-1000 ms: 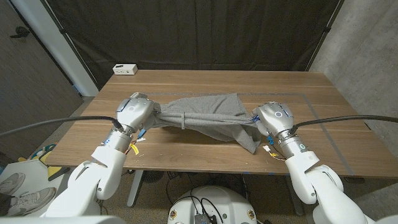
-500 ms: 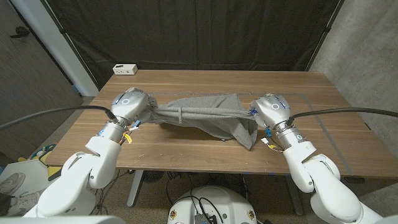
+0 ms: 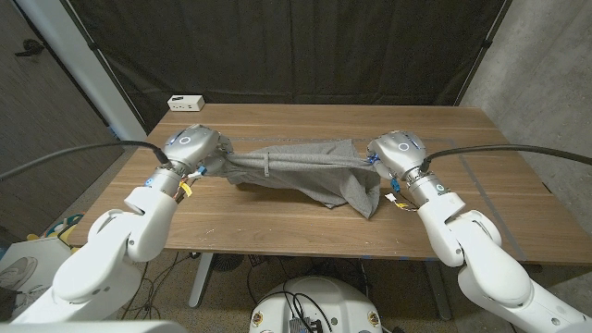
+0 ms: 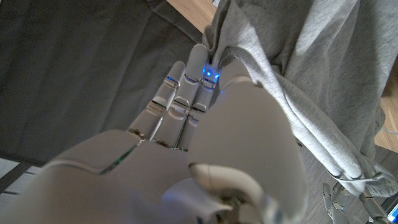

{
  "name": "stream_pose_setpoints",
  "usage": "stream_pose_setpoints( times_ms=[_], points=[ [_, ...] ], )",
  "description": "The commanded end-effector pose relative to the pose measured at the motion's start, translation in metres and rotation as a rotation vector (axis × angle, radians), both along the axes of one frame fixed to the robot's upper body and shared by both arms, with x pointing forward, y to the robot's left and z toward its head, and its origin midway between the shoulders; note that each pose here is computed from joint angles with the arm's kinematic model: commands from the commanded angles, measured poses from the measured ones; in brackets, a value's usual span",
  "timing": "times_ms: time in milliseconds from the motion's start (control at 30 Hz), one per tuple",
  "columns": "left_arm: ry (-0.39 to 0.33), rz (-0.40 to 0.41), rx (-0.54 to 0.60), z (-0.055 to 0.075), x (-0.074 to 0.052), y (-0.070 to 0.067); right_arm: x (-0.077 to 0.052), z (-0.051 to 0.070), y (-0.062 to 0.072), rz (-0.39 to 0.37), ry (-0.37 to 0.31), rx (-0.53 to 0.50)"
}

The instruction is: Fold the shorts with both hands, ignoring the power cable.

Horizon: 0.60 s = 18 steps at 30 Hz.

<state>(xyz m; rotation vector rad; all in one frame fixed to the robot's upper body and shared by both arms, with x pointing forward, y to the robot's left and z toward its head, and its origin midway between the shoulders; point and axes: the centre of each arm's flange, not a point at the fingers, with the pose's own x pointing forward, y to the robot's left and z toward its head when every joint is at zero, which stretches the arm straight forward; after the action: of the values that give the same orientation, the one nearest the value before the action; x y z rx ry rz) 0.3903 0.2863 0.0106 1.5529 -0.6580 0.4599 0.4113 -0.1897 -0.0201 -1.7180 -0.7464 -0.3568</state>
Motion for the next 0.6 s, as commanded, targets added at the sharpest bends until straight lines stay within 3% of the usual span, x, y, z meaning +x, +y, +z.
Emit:
stream_pose_setpoints(
  times_ms=[33, 67, 300, 600],
  points=[
    [0.12, -0.06, -0.081, 0.015, 0.02, 0.011, 0.017, 0.021, -0.005, 0.05, 0.13, 0.084],
    [0.134, -0.071, -0.094, 0.017, 0.022, 0.013, 0.019, 0.024, -0.005, 0.049, 0.176, 0.093],
    [0.24, -0.153, -0.182, 0.027, 0.038, 0.025, 0.034, 0.034, -0.014, 0.094, 0.268, 0.171],
    [0.355, -0.231, -0.245, 0.043, 0.051, 0.032, 0.049, 0.042, -0.024, 0.166, 0.312, 0.26]
  ],
)
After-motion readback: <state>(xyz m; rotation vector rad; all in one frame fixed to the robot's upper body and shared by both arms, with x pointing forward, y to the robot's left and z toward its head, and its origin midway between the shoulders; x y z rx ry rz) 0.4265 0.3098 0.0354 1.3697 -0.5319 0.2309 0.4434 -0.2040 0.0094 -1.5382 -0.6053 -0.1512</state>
